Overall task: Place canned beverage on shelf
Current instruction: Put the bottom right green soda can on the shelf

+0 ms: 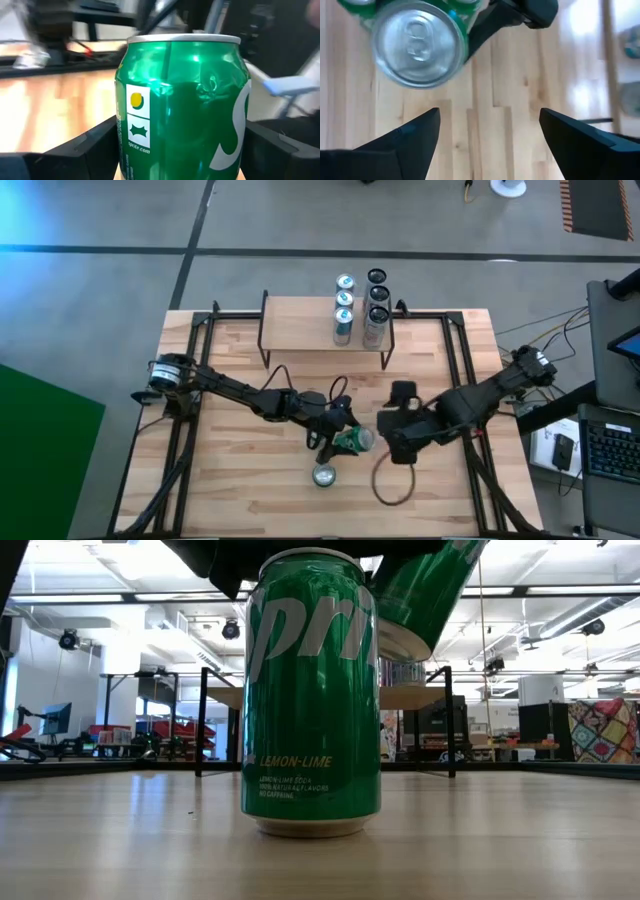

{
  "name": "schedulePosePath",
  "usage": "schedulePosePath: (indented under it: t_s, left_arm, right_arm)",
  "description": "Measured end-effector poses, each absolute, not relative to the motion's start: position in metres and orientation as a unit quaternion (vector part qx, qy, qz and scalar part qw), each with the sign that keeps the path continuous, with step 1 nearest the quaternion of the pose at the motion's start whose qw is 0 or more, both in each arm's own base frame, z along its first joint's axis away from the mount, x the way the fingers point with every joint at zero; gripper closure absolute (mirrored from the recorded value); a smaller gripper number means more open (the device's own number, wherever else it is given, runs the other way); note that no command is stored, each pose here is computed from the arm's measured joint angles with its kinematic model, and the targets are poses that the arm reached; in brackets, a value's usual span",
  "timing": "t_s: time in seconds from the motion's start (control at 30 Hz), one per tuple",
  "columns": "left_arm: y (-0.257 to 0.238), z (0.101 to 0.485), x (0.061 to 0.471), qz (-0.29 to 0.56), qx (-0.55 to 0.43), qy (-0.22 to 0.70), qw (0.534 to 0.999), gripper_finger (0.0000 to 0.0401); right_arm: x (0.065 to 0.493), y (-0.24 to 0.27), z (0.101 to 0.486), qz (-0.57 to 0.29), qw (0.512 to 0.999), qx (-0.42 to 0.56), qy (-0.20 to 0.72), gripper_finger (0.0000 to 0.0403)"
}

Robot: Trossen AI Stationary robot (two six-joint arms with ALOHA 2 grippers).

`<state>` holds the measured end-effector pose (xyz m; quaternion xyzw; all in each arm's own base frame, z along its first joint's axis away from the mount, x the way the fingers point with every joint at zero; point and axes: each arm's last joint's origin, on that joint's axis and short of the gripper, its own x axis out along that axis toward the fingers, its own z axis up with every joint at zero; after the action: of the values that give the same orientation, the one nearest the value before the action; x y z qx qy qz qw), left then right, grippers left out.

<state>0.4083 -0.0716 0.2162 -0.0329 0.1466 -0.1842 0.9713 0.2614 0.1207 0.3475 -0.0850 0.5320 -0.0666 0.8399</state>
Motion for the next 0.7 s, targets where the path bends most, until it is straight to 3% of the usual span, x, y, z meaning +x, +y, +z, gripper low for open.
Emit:
schedulePosePath:
  t_s: [0.23, 0.5, 0.7]
  left_arm:
    - [-0.064, 0.232, 0.399, -0.144, -0.016, 0.130, 0.981, 0.0094]
    - [-0.041, 0.249, 0.363, -0.084, 0.014, 0.114, 0.990, 0.0094]
    - [0.004, 0.273, 0.319, -0.019, 0.032, 0.062, 0.997, 0.0093]
  right_arm:
    - [0.222, 0.130, 0.335, -0.147, 0.878, -0.087, 0.448, 0.0076]
    - [0.192, 0.128, 0.266, -0.179, 0.916, -0.019, 0.359, 0.0076]
    - [0.188, 0.121, 0.221, -0.197, 0.935, -0.012, 0.294, 0.0076]
